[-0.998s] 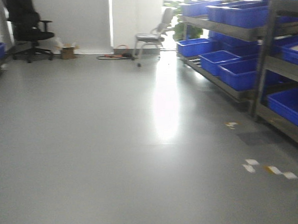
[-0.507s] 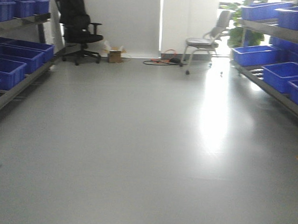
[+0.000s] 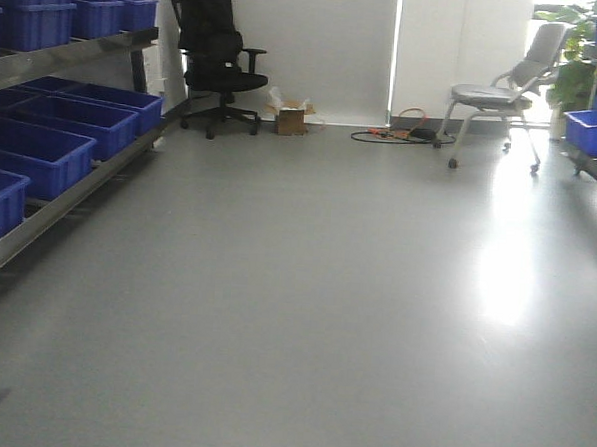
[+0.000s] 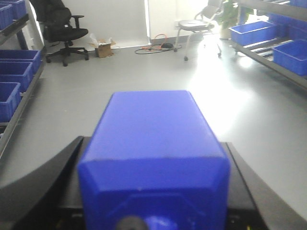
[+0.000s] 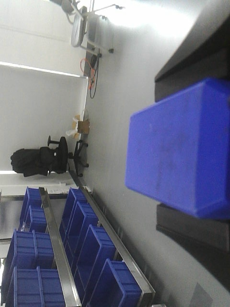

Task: Pick and sort blue part to right shelf
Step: 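Drive the base down the aisle to the shelf of blue bins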

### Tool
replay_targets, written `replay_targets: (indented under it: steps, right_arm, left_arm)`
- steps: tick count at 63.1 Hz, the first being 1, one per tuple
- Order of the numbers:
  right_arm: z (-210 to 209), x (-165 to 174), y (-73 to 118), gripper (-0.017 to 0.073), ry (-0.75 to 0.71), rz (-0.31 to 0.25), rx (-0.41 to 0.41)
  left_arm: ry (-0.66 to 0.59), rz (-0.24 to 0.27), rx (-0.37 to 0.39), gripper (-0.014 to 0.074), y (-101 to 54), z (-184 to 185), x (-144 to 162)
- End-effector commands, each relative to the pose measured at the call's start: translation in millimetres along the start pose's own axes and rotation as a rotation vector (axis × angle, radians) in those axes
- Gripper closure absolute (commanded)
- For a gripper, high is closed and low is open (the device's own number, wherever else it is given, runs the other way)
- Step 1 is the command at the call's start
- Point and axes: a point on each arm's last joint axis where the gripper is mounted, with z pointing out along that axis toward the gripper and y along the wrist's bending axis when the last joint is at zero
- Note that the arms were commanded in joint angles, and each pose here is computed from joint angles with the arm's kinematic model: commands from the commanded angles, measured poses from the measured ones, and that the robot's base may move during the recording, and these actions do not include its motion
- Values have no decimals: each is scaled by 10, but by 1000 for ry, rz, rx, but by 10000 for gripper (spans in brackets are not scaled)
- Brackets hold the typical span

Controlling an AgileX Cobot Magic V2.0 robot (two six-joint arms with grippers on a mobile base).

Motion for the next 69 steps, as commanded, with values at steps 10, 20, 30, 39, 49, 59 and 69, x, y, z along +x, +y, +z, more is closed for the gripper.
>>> replay_targets:
  steps: [10, 20, 30, 39, 49, 59, 69]
  right_arm:
    - [-32, -163, 4, 400, -115, -19, -6]
    - [-32, -163, 4, 400, -115, -19, -6]
    - [-32, -163, 4, 400, -115, -19, -6]
    - [-32, -163, 4, 400, -115, -19, -6]
    - [-32, -163, 4, 400, -115, -19, -6]
    - [-32, -163, 4, 400, -115, -19, -6]
    - [-32, -163, 4, 400, -115, -19, -6]
  left_arm:
    - [-101, -2, 13, 343, -8, -24, -159]
    - [-101, -2, 13, 343, -8, -24, -159]
    - [-101, -2, 13, 343, -8, -24, -159]
    - [-100, -2, 13, 343, -8, -21, -155]
    - [-100, -2, 15, 343, -8, -21, -155]
    - [-100, -2, 15, 343, -8, -21, -155]
    - [-100, -2, 15, 343, -8, -21, -155]
